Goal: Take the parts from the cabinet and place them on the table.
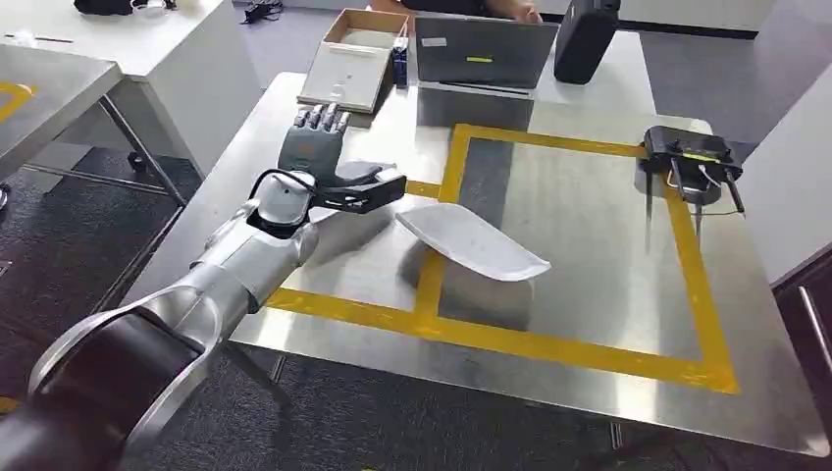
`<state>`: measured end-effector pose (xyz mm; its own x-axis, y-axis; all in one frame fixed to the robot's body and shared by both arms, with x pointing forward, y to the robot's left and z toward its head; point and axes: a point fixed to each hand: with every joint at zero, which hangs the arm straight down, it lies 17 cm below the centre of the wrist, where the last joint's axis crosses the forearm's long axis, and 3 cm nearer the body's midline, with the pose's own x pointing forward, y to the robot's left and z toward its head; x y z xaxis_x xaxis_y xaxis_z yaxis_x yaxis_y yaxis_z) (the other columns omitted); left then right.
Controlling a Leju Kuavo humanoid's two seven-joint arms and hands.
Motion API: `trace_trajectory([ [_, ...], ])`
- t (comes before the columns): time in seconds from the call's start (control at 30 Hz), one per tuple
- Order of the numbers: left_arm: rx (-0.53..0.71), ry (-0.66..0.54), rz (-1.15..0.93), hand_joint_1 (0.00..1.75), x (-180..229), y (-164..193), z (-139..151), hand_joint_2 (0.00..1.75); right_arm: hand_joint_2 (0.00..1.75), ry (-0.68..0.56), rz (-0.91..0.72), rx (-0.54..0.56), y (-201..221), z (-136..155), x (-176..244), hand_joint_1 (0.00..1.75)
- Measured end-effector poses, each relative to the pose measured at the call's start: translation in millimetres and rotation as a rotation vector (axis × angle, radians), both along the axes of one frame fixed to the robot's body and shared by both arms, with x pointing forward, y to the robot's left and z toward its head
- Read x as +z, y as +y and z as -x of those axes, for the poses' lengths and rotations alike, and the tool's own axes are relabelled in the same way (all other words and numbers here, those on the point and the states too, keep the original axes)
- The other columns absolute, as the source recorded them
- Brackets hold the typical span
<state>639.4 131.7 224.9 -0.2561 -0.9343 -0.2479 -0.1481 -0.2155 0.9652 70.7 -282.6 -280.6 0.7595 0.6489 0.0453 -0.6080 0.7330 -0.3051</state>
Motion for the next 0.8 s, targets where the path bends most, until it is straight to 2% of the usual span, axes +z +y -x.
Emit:
trace_trajectory([
  [0.27, 0.013, -0.017, -0.020, 0.00, 12.0, 11.0, -6.5, 0.00, 0.00, -0.024, -0.013, 0.004, 10.9, -5.8, 1.1, 0.00],
  [0.8, -0.001, -0.028, -0.040, 0.00, 24.2, 4.8, -9.1, 0.00, 0.00, -0.052, -0.046, 0.004, 23.0, -25.0, 4.1, 0.00],
])
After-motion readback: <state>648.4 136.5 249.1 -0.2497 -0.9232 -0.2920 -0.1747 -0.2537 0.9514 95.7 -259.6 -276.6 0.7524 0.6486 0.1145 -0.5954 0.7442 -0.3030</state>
